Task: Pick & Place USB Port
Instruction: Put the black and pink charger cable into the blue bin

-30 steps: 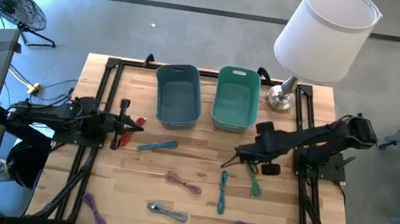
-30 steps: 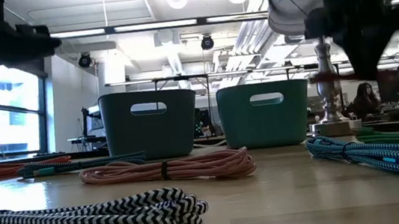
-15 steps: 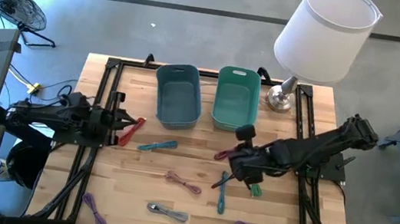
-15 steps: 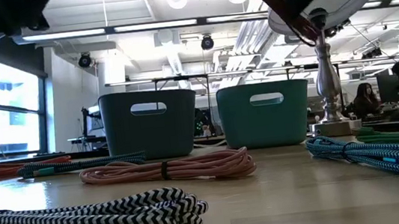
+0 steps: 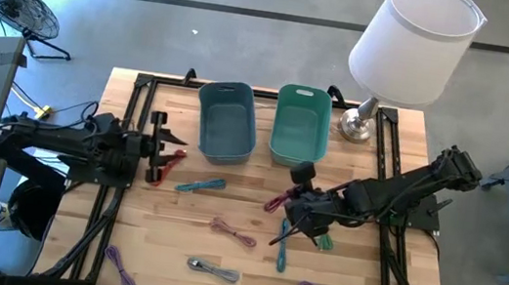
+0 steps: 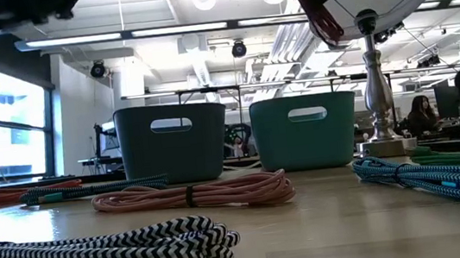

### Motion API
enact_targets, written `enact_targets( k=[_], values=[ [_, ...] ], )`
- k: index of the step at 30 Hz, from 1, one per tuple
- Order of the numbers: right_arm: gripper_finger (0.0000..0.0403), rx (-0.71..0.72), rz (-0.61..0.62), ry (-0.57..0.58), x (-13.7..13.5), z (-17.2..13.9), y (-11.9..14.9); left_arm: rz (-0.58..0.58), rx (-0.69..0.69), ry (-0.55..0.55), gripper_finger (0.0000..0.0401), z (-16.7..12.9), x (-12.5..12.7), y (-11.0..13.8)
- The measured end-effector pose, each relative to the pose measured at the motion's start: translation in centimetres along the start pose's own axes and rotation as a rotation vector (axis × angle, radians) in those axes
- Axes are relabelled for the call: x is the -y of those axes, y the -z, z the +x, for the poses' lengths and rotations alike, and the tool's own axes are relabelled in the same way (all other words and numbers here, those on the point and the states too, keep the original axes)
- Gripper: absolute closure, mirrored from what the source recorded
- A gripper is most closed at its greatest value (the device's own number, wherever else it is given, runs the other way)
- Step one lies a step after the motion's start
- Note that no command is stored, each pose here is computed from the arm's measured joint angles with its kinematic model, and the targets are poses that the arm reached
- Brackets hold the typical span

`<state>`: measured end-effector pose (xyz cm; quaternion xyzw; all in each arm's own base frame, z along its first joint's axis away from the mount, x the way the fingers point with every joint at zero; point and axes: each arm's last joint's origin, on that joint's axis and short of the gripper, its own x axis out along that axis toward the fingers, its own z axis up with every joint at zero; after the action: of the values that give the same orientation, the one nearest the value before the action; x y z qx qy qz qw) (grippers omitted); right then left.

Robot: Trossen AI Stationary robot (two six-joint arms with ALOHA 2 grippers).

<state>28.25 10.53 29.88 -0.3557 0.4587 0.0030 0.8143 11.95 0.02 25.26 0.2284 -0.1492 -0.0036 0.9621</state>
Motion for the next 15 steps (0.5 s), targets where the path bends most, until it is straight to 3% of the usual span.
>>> enact_targets(
  k=[5, 9, 15],
  values=[
    [0.0393, 0.126, -0.055, 0.089, 1.1, 0.2, -1.4, -0.013, -0.013, 0.06, 0.0219, 2.8, -0.9, -1.6],
    [0.0393, 0.272, -0.103, 0.169, 2.4, 0.0, -2.9, -0.067, -0.031, 0.15, 0.0217, 5.3, -1.2, -2.1],
    [0.0393, 0.463, -0.185, 0.193, 4.0, -0.1, -4.1, -0.126, -0.045, 0.268, 0.022, 9.4, -1.3, -2.0]
  ],
)
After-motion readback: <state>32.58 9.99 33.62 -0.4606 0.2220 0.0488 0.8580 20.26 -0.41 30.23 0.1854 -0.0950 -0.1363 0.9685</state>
